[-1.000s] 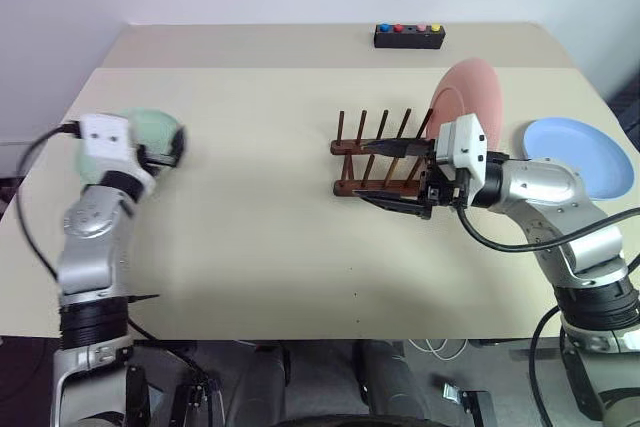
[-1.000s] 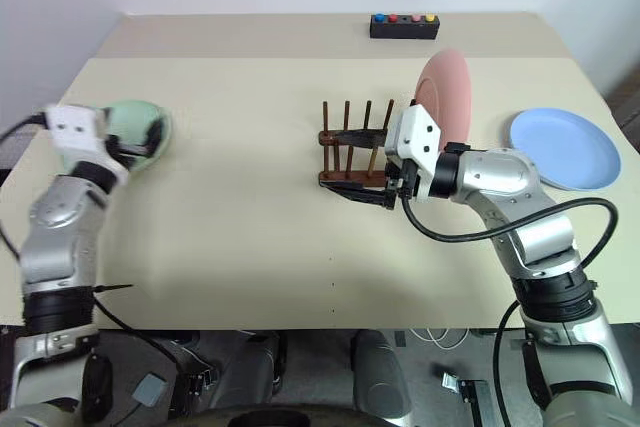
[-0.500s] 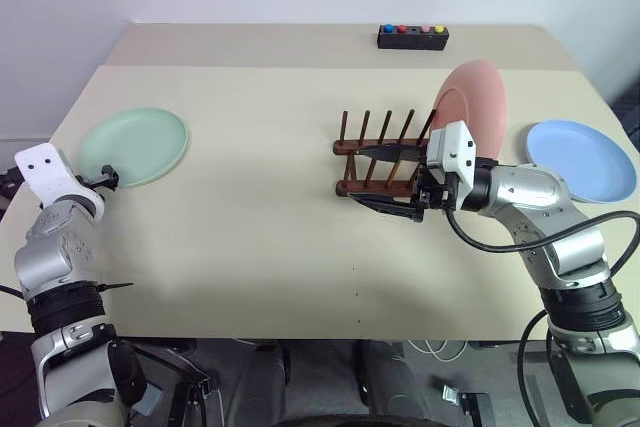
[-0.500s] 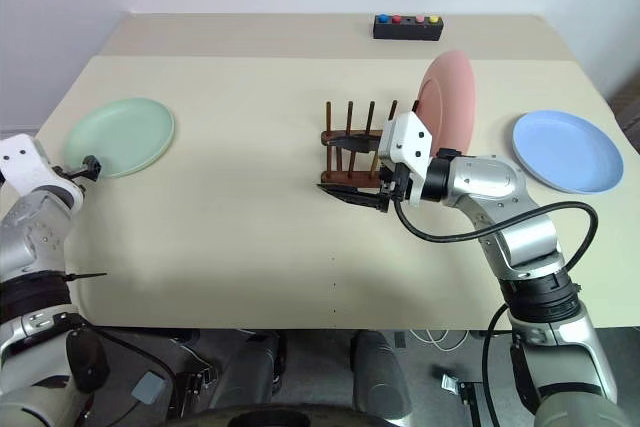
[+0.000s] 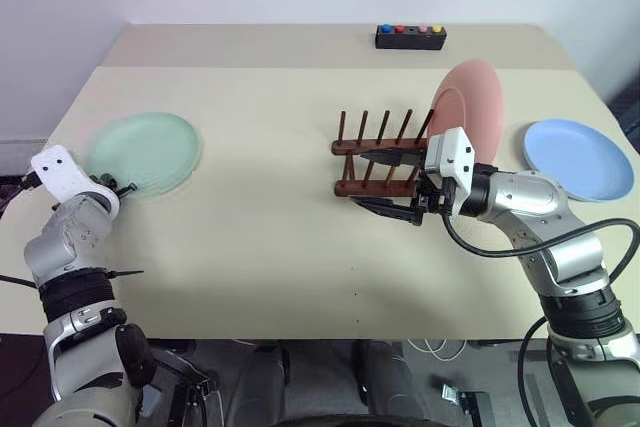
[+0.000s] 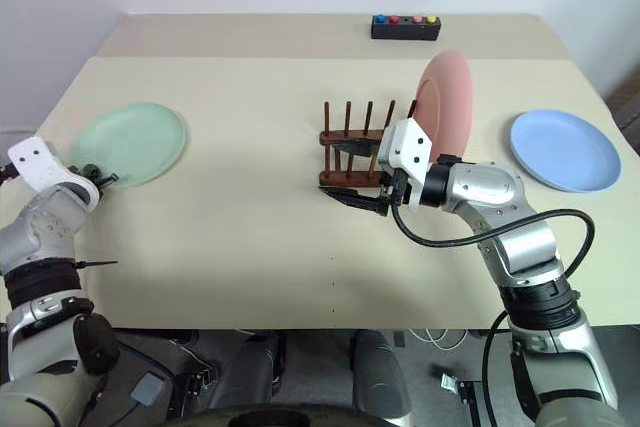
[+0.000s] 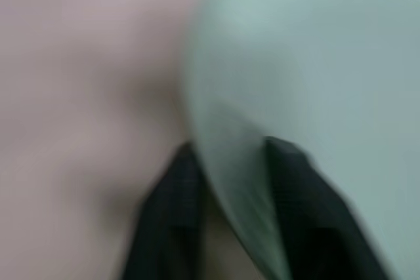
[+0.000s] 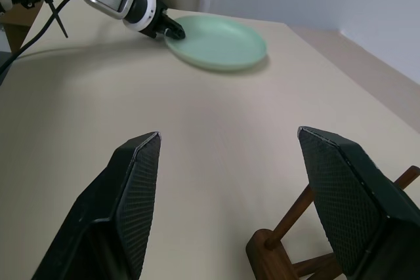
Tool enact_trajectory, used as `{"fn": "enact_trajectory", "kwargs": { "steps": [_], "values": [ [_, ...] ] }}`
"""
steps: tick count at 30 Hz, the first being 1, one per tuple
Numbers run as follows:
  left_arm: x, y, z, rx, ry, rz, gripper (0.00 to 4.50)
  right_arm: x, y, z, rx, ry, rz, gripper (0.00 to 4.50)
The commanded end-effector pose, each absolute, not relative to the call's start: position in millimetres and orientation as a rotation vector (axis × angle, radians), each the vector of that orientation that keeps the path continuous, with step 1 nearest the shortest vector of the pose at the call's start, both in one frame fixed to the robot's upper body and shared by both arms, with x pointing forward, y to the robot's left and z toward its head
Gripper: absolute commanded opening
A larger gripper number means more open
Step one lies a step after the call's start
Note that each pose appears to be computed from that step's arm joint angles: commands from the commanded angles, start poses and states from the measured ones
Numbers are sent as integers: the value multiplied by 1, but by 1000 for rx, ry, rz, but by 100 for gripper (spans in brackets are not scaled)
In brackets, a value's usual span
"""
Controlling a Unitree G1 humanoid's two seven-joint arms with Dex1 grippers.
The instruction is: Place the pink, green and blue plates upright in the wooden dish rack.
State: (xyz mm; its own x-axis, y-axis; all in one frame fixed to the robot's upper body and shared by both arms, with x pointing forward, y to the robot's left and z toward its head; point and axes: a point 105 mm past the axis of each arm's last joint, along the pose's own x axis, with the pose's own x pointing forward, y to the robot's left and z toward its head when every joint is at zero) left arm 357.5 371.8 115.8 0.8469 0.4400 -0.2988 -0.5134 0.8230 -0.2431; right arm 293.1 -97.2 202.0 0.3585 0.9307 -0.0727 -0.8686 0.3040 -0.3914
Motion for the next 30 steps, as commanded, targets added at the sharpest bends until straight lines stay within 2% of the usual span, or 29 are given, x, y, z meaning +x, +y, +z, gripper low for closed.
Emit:
{"fn": "enact_trajectory", "kwargs": {
  "steps": [1,5,12,14,18,21,26,30],
  "values": [
    [357,378,125,-331,190,531,5,289,-96,215,-424,-251,1191,341],
    [363,372,138,-335,120,484,5,293,-96,215,-435,-261,1172,341],
    [378,330,195,-266,-127,293,5,308,-98,221,-513,-318,1053,341],
    [382,295,225,-232,-245,178,5,313,-95,229,-554,-364,1005,341],
    [381,231,264,-116,-382,-8,5,314,-84,242,-604,-425,1002,341],
    [378,217,272,-92,-418,-41,5,314,-81,244,-623,-444,1000,341],
    [369,154,306,-132,-523,-162,5,321,-64,237,-876,-526,943,341],
    [364,129,315,-113,-552,-205,5,326,-61,231,-969,-549,916,341]
  ]
}}
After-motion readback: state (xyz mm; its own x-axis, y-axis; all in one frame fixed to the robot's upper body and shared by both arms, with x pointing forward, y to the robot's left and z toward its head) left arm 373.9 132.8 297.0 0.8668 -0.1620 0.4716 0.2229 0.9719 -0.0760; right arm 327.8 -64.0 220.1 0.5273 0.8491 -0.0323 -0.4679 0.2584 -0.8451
